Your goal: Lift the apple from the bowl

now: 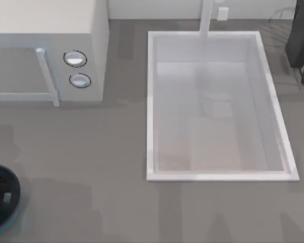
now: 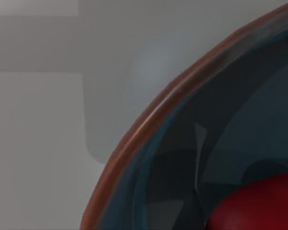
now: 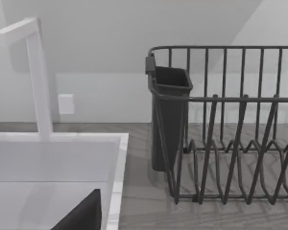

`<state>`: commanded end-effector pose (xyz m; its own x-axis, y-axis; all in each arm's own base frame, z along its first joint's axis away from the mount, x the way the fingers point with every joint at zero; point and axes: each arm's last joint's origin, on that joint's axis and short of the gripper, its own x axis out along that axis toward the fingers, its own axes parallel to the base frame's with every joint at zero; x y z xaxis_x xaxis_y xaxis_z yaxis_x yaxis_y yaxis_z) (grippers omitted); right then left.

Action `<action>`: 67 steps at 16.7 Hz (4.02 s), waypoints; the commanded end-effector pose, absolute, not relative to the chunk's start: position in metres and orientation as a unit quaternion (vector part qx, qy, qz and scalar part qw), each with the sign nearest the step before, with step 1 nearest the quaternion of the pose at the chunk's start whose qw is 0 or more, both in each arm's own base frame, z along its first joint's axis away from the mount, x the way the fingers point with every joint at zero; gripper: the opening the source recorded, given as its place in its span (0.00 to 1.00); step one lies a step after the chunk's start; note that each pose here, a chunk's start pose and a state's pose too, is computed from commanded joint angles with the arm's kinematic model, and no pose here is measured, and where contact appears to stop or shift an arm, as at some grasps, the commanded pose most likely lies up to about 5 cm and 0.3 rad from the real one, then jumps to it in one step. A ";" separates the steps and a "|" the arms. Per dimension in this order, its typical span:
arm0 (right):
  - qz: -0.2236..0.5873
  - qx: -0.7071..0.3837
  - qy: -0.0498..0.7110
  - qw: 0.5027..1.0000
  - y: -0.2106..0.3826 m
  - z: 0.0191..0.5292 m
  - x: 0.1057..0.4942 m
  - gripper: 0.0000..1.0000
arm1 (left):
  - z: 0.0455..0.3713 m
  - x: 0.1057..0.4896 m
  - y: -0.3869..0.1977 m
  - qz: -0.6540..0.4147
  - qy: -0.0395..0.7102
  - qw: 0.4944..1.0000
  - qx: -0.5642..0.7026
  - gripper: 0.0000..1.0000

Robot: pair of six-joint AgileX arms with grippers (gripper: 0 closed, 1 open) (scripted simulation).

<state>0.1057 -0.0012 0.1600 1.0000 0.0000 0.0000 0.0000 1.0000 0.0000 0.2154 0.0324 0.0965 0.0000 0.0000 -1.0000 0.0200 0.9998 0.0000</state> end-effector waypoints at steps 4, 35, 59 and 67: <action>0.000 0.000 0.000 1.000 -0.001 0.160 0.106 1.00 | 0.097 0.215 0.032 -0.007 0.707 0.707 0.007 0.10; 0.000 0.000 0.000 1.000 -0.001 0.160 0.106 1.00 | 0.375 0.221 0.033 0.008 0.683 0.730 0.019 0.00; 0.000 0.000 0.000 1.000 -0.001 0.160 0.106 1.00 | 0.268 0.344 -0.191 -0.006 0.708 0.706 0.007 0.00; 0.000 0.000 0.000 1.000 -0.001 0.160 0.106 1.00 | 0.186 0.348 -0.194 -0.009 0.704 0.711 0.005 0.00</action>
<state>0.1057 -0.0012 0.1600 1.0000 0.0000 0.0000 0.0000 1.0000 0.0000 0.3476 -0.1939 0.1855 0.0097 -0.0055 -0.9999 0.0197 0.9998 -0.0053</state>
